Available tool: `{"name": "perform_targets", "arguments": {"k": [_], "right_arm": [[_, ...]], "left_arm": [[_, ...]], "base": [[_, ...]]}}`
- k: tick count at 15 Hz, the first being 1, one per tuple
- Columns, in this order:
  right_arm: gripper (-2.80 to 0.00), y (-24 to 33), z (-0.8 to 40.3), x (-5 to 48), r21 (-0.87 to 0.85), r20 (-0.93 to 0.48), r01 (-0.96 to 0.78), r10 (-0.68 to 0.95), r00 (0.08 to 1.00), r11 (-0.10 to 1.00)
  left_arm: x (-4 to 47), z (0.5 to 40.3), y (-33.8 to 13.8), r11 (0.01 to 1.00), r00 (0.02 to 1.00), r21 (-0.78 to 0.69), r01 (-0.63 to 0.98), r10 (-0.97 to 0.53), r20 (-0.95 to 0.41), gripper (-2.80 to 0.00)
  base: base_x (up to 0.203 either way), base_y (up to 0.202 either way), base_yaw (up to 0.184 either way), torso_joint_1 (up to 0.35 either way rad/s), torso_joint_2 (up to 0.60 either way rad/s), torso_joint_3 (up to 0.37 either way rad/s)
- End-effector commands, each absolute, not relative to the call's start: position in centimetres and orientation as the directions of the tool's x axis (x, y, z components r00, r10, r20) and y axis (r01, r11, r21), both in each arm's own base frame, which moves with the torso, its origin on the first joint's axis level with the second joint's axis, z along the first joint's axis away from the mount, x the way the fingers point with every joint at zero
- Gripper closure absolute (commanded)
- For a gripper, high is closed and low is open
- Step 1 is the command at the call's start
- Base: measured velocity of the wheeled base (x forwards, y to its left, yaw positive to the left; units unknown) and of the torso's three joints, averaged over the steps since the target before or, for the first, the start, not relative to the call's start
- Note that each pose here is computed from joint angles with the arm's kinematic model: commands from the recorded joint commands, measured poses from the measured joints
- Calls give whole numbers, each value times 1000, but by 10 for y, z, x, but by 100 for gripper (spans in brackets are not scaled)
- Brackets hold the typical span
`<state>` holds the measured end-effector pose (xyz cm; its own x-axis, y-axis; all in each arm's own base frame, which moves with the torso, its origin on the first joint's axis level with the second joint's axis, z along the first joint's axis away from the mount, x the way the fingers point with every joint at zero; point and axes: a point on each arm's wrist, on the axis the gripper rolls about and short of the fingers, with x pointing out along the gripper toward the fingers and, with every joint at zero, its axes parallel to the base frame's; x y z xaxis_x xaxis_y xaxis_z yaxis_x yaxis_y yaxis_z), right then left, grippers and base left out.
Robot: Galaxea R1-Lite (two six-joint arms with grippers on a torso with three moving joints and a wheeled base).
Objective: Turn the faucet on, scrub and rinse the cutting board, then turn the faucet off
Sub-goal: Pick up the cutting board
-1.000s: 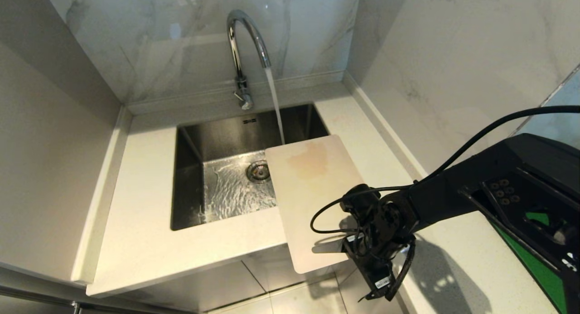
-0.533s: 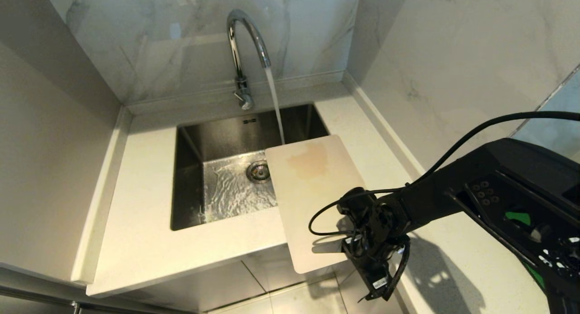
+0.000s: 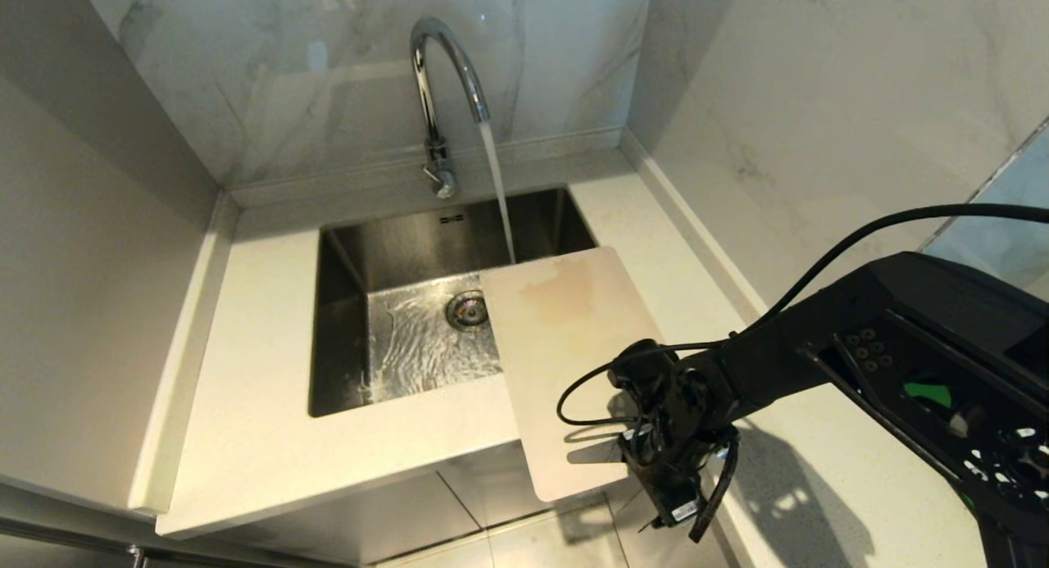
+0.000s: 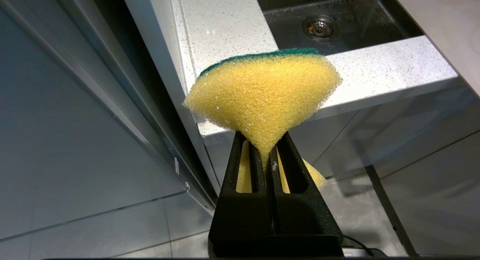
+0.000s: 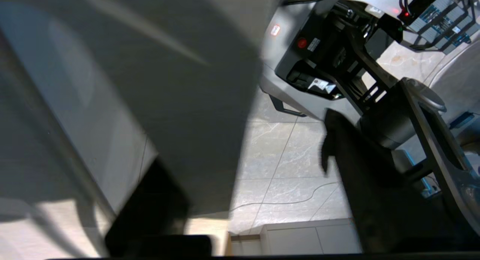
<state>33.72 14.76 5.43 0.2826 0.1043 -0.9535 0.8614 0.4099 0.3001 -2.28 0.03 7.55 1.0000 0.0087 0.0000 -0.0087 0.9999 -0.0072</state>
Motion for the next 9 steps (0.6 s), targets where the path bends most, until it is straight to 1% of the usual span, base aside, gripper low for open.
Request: {"name": "perform_targets", "arguments": {"k": [1, 4, 9], "right_arm": [[0, 148, 54, 337, 299, -954, 865, 103, 281, 404], [0, 149, 56, 338, 307, -951, 862, 108, 289, 404], [0, 151, 74, 341, 362, -932, 842, 132, 338, 399]], "left_arm": [[-23, 76, 0, 1000, 1000, -8, -11, 11, -2, 0], [-23, 76, 0, 1000, 1000, -8, -9, 9, -2, 0], [-23, 76, 0, 1000, 1000, -8, -11, 11, -2, 0]], "base": [[0, 0, 0, 0, 0, 0], [0, 0, 0, 0, 0, 0], [0, 0, 0, 0, 0, 0]]}}
